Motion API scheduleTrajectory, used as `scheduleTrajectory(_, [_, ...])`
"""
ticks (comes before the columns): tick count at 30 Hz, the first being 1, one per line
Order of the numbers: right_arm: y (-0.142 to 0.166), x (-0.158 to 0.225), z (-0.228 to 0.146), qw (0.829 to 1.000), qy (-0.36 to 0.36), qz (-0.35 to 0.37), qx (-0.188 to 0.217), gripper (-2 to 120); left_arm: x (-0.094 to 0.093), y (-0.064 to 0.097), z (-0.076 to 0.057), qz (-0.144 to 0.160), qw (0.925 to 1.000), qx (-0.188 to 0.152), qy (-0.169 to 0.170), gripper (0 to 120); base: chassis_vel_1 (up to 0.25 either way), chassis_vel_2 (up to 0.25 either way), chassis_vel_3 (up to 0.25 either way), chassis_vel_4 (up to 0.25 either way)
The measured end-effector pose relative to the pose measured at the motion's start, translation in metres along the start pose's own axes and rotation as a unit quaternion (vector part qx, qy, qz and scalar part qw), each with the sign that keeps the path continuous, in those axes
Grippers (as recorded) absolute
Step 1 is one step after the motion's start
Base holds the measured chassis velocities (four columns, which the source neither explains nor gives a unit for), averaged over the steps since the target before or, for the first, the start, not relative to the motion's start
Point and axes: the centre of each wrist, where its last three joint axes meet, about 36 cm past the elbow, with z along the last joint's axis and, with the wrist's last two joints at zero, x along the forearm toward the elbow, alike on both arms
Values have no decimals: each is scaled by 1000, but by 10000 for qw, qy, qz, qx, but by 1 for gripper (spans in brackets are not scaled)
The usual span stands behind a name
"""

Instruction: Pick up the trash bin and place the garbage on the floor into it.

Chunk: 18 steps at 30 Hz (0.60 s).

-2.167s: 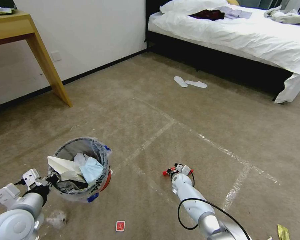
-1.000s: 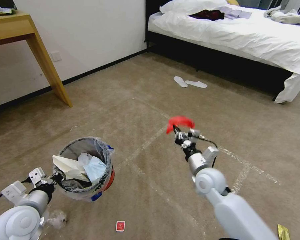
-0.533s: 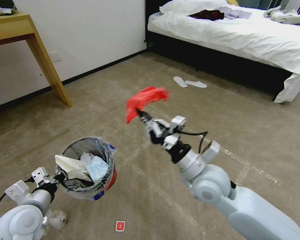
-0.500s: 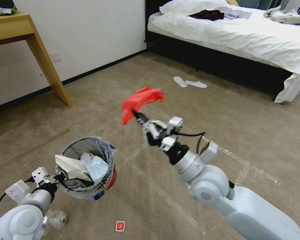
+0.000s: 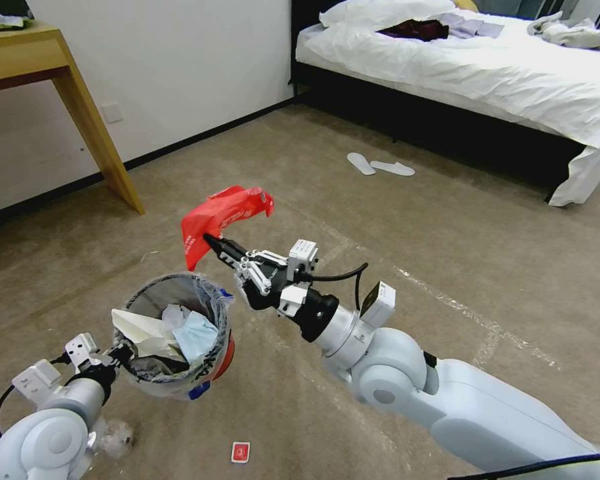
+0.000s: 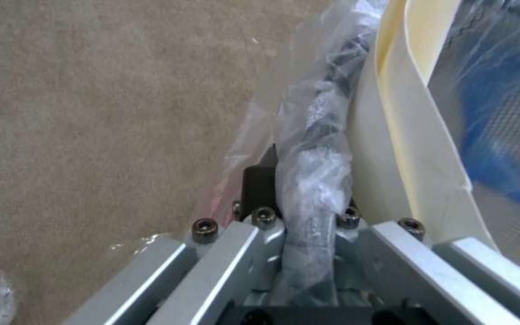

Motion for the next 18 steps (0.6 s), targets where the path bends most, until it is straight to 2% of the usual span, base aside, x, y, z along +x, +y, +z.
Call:
scheduleTrajectory(8, [15, 6, 32, 9974, 590, -54, -402, 0, 0, 1, -5, 11, 10000, -34, -33, 1, 0, 0, 0, 0])
scheduleTrajectory(18, [18, 14, 61, 9921, 1129, 20, -545, 0, -2, 0, -8, 56, 10000, -5, -72, 1, 0, 0, 0, 0])
